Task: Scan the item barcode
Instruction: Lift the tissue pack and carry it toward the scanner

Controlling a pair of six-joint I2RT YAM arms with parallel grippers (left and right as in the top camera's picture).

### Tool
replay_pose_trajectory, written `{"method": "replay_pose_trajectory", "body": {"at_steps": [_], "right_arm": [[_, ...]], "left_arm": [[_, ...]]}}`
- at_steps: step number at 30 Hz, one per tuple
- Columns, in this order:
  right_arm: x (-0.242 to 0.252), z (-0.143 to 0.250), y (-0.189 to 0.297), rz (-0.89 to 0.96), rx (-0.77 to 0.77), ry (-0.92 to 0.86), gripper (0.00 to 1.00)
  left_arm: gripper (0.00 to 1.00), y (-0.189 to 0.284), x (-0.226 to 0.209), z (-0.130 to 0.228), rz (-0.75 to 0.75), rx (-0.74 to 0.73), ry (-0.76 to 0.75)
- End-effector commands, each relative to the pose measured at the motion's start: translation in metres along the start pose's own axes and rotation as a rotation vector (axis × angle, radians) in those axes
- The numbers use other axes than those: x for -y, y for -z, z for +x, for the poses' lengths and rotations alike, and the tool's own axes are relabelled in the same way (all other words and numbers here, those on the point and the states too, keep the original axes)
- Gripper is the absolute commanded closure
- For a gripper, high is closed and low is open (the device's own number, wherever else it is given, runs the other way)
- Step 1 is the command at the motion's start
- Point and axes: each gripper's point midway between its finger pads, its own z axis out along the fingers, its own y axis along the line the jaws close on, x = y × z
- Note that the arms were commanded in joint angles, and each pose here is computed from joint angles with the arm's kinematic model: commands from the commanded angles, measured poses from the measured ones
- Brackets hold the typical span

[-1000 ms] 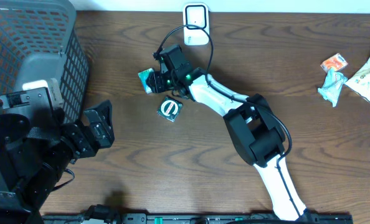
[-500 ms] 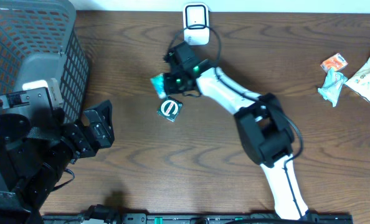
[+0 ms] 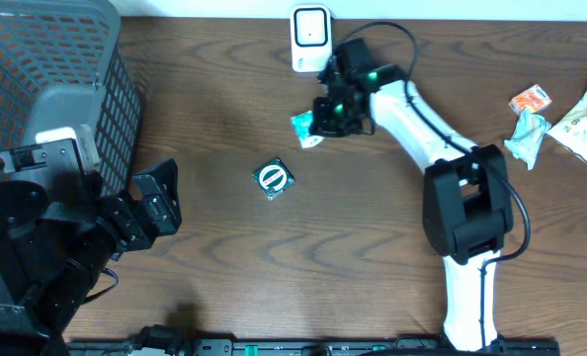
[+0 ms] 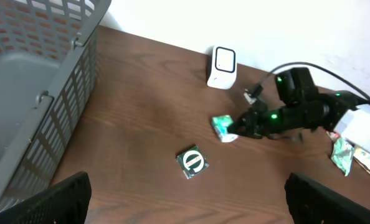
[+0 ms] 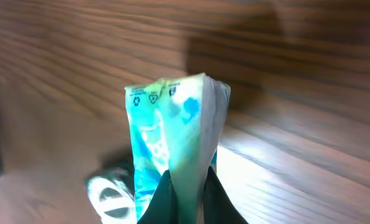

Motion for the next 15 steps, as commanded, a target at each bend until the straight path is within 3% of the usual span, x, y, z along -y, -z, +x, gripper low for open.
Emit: {"method": "replay_pose_trajectory", "body": {"at_steps": [1, 2, 3, 5, 7, 10, 15], "right_arm": [[0.032, 0.006, 0.017, 0.1, -0.011, 0.022, 0.99], [0.043, 0.01, 0.018, 0.146, -0.027, 0.008, 0.96], [0.052, 0.015, 0.019, 0.183, -0.044, -0.004, 0.83], [0.058, 0.023, 0.02, 0.214, -0.071, 0.011, 0.38], [0.062, 0.028, 0.02, 0.236, -0.094, 0.034, 0.04], [0.066, 0.028, 0.022, 0.258, -0.096, 0.069, 0.01], [0.062, 0.017, 0.03, 0.256, -0.065, 0.082, 0.11]], "left_arm": [[0.02, 0.002, -0.002, -0.002, -0.013, 0.01, 0.011], [0.02, 0.002, -0.002, -0.002, -0.013, 0.01, 0.011], [0.02, 0.002, -0.002, -0.002, -0.013, 0.01, 0.011], [0.02, 0.002, -0.002, -0.002, -0.013, 0.01, 0.011], [0.02, 0.002, -0.002, -0.002, -0.013, 0.01, 0.011], [0.02, 0.002, -0.002, -0.002, -0.013, 0.01, 0.011], [0.02, 0.002, -0.002, -0.002, -0.013, 0.01, 0.011]]}}
